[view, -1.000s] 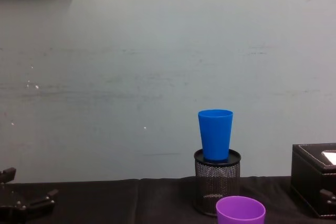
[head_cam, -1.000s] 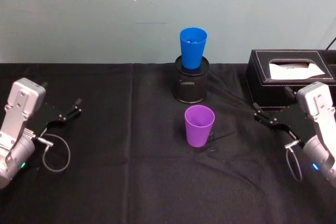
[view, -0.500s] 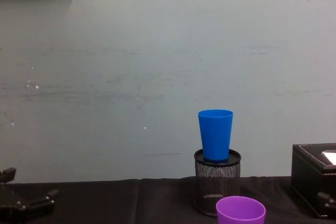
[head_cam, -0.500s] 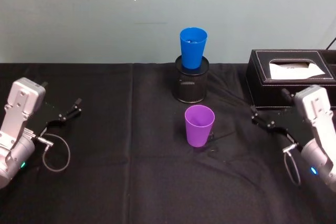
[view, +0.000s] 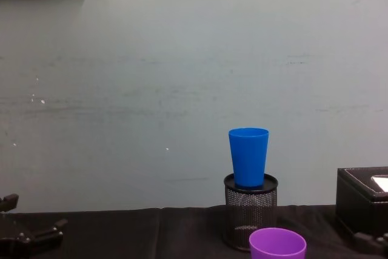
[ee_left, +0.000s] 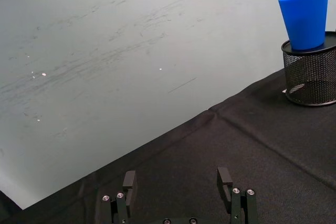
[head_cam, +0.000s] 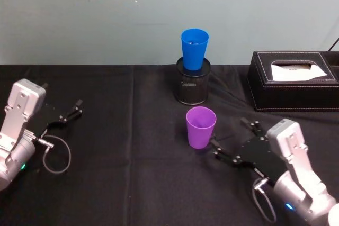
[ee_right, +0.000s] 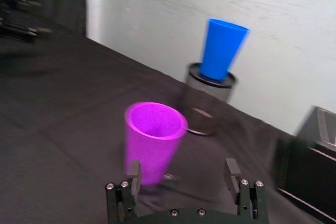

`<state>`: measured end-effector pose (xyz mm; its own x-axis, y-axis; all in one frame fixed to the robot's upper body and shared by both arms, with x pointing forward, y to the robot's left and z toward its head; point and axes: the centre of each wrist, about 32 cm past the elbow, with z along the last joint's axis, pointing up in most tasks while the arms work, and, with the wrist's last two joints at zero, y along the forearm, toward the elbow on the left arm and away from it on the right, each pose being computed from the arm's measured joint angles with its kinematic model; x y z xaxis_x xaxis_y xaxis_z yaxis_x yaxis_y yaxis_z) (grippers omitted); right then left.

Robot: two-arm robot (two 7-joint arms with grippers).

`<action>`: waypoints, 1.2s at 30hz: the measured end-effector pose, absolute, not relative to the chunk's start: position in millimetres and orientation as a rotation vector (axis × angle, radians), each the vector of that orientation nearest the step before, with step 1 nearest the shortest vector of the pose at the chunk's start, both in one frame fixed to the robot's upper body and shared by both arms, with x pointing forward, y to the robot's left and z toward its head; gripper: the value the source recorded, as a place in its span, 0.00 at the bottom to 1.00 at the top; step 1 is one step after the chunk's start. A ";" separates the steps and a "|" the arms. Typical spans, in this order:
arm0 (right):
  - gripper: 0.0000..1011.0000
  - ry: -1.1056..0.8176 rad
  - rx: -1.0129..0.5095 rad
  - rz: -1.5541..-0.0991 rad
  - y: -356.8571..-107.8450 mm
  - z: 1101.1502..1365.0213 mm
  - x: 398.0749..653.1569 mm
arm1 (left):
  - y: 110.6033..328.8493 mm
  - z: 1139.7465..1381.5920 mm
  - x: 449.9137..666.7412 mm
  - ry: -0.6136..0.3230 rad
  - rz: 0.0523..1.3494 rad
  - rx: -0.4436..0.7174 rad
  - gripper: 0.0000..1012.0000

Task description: Pick up one cup with a gripper and tap it against the other cup.

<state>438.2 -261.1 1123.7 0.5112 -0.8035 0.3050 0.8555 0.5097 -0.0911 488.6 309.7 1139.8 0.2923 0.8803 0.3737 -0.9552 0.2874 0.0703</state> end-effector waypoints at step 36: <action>0.94 -0.038 -0.076 -1.018 -203.4 1096.5 488.2 | 309.7 1139.8 488.6 -0.285 1.248 0.304 0.99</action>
